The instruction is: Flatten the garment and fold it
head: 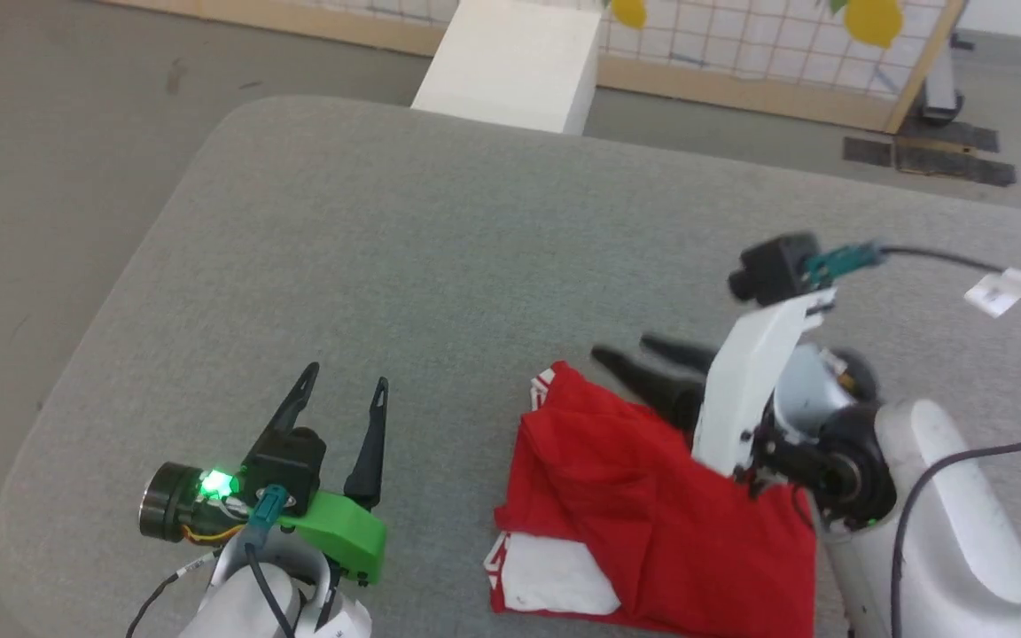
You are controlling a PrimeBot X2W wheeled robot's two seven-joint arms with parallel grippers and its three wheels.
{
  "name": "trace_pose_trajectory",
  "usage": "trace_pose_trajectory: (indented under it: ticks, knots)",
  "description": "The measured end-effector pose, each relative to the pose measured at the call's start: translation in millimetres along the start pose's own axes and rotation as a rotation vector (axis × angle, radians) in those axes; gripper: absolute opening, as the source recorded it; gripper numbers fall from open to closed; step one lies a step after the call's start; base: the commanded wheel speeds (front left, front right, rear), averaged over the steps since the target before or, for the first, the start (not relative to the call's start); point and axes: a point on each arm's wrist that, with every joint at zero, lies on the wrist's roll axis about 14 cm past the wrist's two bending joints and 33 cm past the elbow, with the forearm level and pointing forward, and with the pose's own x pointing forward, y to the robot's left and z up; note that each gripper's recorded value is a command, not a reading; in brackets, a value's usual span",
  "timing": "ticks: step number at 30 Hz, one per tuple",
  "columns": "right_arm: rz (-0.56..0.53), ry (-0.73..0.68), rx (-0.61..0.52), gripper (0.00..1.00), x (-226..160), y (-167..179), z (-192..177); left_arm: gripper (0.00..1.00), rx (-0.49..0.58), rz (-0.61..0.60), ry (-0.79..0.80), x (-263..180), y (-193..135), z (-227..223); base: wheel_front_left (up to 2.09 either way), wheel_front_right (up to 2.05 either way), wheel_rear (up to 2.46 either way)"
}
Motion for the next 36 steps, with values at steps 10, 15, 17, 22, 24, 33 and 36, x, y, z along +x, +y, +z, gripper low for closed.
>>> trace_pose_trajectory:
  ticks: [10,15,17,22,24,33,36]
  knots:
    - [-0.261,-0.195,-0.177,1.0,-64.8,-57.9,36.1,1.0,-0.028,-0.027,-0.034,3.3,-10.3,9.9,0.0,0.0,0.0]
    - [-0.346,-0.224,-0.196,1.0,-89.2,-80.4,21.2,1.0,-0.036,-0.044,-0.05,5.3,-15.8,14.8,0.0,0.0,0.0]
    - [-0.367,-0.222,-0.17,1.0,-95.7,-87.4,9.5,1.0,-0.041,-0.05,-0.055,6.0,-17.8,16.6,0.0,0.0,0.0]
    - [-0.433,-0.269,-0.197,1.0,-111.7,-99.2,-0.2,1.0,-0.045,-0.062,-0.059,7.7,-21.3,17.6,0.0,0.0,0.0]
    - [-0.47,-0.304,-0.211,1.0,-120.4,-105.1,-2.4,1.0,-0.048,-0.066,-0.064,8.5,-22.9,19.3,0.0,0.0,0.0]
    - [-0.509,-0.269,-0.051,1.0,-124.8,-110.1,-51.7,1.0,-0.06,-0.088,-0.056,9.4,-31.3,16.6,0.0,0.0,0.0]
    - [-0.56,-0.234,-0.104,1.0,-130.5,-117.9,-60.3,1.0,-0.059,-0.094,-0.054,10.0,-32.9,16.2,0.0,0.0,0.0]
